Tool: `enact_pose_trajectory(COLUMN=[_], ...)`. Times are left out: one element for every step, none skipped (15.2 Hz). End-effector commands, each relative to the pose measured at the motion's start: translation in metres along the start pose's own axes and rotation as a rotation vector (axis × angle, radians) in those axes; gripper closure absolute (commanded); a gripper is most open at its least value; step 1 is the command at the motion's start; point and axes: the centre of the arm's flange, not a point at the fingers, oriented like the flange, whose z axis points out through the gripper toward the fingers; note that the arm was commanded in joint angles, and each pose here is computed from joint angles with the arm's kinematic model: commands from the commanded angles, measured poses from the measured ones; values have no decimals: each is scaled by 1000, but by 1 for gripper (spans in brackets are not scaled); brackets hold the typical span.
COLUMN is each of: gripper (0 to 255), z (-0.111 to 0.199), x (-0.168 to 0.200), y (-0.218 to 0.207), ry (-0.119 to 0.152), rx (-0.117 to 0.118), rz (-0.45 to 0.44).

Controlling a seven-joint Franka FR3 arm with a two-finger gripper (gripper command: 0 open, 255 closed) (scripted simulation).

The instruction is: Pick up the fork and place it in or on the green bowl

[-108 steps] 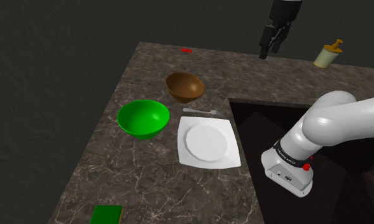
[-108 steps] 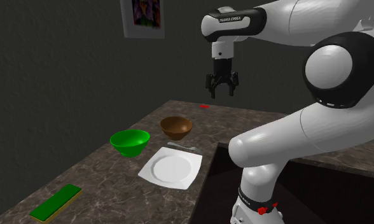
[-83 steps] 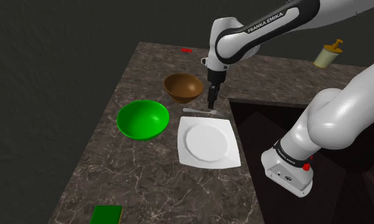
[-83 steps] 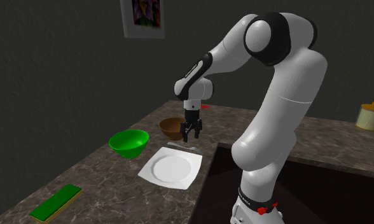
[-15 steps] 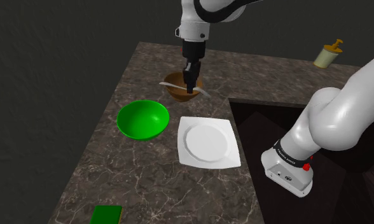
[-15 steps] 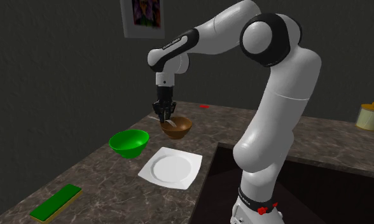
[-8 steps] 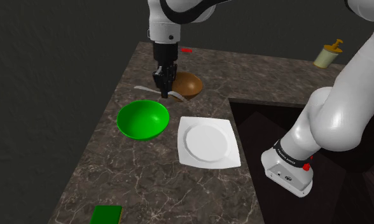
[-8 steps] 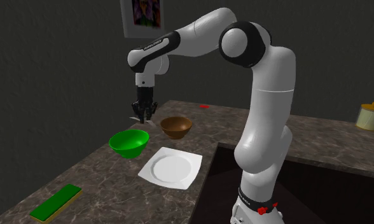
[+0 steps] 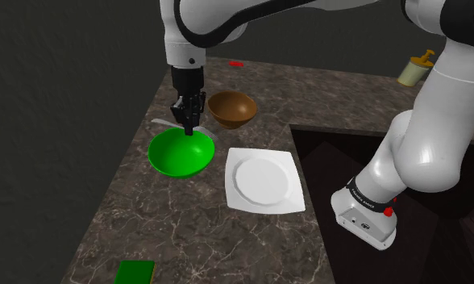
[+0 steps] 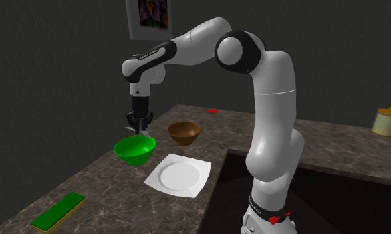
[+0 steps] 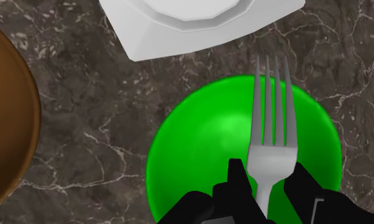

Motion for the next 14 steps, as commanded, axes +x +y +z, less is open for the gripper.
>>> enact_pose_trajectory(gripper=[255,255,255,255,255,255,255,255,255,255,255,255,255,0], z=[10,15,20,25,30,34,34,34,34,34,34,34,34,34], x=[1,2,3,4,4,5,5,5,5,5,5,5,5,5], y=[2,3,4,5,6,7,7,7,7,7,7,7,7,7], ry=[1,1,1,1,1,1,1,1,1,1,1,1,1,1], rx=[0,0,0,0,0,0,0,0,0,0,0,0,0,0], rz=[0,0,0,0,0,0,0,0,0,0,0,0,0,0])
